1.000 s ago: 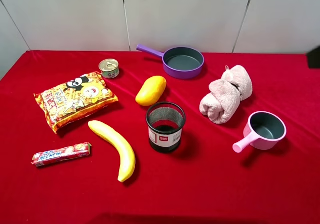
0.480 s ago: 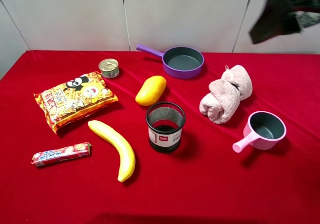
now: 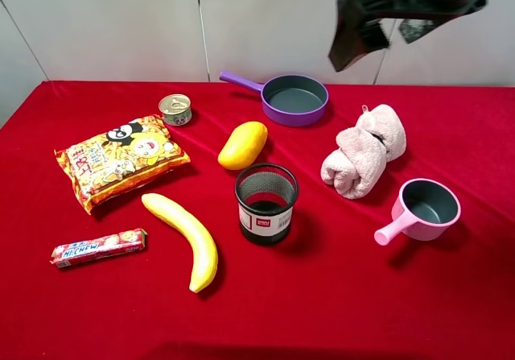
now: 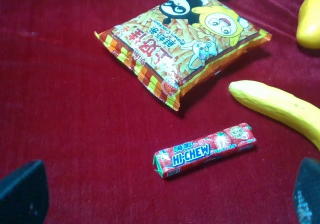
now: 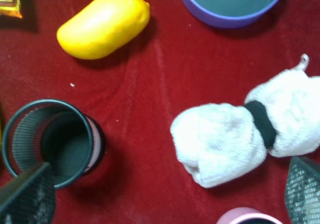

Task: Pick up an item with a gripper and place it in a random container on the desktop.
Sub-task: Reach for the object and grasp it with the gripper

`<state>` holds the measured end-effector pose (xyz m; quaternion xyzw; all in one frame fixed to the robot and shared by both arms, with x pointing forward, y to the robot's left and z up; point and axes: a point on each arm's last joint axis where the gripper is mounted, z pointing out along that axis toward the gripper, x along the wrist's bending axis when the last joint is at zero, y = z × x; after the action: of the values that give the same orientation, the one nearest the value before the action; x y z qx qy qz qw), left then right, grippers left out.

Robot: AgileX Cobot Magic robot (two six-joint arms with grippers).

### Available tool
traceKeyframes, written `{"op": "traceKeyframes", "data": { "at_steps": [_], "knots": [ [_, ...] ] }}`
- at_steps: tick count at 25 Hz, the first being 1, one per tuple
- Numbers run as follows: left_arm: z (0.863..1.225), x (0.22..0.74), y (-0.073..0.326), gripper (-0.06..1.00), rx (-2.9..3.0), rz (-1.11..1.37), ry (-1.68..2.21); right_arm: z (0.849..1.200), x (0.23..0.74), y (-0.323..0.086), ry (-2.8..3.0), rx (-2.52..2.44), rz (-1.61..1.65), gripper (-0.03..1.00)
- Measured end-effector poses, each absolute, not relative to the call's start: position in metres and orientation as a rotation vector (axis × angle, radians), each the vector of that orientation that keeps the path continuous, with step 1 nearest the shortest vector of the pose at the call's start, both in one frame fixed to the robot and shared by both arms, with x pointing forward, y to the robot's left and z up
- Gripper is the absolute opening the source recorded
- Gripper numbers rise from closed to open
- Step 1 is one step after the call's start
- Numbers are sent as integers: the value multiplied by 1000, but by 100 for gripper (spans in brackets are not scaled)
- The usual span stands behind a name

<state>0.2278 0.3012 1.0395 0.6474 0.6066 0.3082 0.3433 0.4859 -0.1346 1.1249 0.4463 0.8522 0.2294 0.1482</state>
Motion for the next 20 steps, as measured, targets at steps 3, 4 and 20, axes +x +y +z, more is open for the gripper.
{"op": "traceKeyframes", "data": {
  "at_steps": [3, 4, 20],
  "knots": [
    [1040, 228, 301, 97, 1682, 801, 1576, 1118, 496, -126, 2453, 1347, 653, 69],
    [1040, 228, 301, 97, 1682, 801, 1576, 1115, 499, -124, 2452, 1377, 648, 69],
    [1040, 228, 301, 97, 1682, 801, 1576, 1068, 550, -70, 2410, 1674, 596, 69]
  ]
}}
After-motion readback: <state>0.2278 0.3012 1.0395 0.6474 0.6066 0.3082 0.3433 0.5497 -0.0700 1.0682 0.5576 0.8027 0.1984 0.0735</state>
